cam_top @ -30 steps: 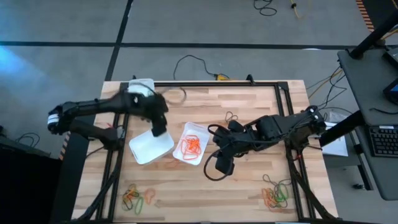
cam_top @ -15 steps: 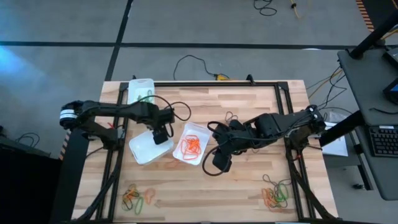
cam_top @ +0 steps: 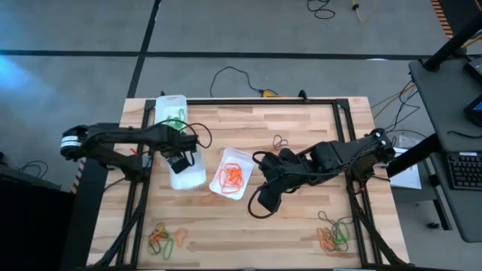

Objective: Sort rubber bands into baskets
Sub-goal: Adjust the bottom left and bottom right white bins

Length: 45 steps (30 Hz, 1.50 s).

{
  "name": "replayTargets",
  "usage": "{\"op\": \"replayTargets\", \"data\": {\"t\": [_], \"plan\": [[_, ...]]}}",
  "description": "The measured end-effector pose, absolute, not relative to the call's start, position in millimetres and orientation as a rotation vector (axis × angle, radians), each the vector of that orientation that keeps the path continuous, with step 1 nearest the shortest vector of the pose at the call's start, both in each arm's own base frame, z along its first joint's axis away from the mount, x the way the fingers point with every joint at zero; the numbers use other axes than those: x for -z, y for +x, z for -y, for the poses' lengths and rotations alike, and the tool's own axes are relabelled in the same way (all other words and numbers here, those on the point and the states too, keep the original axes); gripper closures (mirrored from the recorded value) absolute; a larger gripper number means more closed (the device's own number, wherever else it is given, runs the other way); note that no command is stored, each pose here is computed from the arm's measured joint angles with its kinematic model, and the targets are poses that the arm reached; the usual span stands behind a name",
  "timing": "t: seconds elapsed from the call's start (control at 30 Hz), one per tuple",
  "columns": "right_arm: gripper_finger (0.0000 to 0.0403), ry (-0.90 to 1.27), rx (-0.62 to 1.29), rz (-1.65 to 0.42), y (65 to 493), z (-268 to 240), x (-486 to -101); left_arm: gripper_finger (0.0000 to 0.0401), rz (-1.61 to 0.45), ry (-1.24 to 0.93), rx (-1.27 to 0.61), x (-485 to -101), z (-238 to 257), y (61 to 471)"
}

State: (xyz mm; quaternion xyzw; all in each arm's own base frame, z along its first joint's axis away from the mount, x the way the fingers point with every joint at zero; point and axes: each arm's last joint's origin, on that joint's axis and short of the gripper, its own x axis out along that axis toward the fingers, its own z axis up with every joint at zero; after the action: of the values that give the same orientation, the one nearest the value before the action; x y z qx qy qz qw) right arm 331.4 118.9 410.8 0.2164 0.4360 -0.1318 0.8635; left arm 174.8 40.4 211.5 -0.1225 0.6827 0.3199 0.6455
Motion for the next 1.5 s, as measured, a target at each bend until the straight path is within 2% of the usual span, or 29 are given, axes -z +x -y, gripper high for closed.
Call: {"op": "replayTargets", "data": {"t": [0.27,0.5,0.77,1.03,1.33,1.5], "plan": [[0.0188,0.455,0.276,-0.913,331.5,-118.9,-410.8,0.0243,-1.362,-0.322,-0.71,-248.1,-38.9,169.2],[0.0188,0.454,0.276,-0.913,331.5,-118.9,-410.8,0.0243,-1.157,-0.492,-0.493,-275.1,-21.7,181.4],[0.0188,0.463,0.28,-0.908,331.9,-119.0,-410.9,0.0243,-1.383,-0.431,-0.418,-241.8,10.1,181.9],[0.0188,0.471,0.285,-0.883,333.6,-119.1,-412.1,0.0243,-1.499,-0.366,-0.395,-222.2,28.1,178.9],[0.0188,0.491,0.286,-0.878,332.6,-122.9,-412.4,0.0243,-1.579,-0.37,-0.452,-232.5,27.3,155.4],[0.0188,0.425,0.327,-0.821,338.4,-125.2,-404.3,0.0243,-1.477,-0.435,-0.417,-249.8,30.4,151.3]]}}
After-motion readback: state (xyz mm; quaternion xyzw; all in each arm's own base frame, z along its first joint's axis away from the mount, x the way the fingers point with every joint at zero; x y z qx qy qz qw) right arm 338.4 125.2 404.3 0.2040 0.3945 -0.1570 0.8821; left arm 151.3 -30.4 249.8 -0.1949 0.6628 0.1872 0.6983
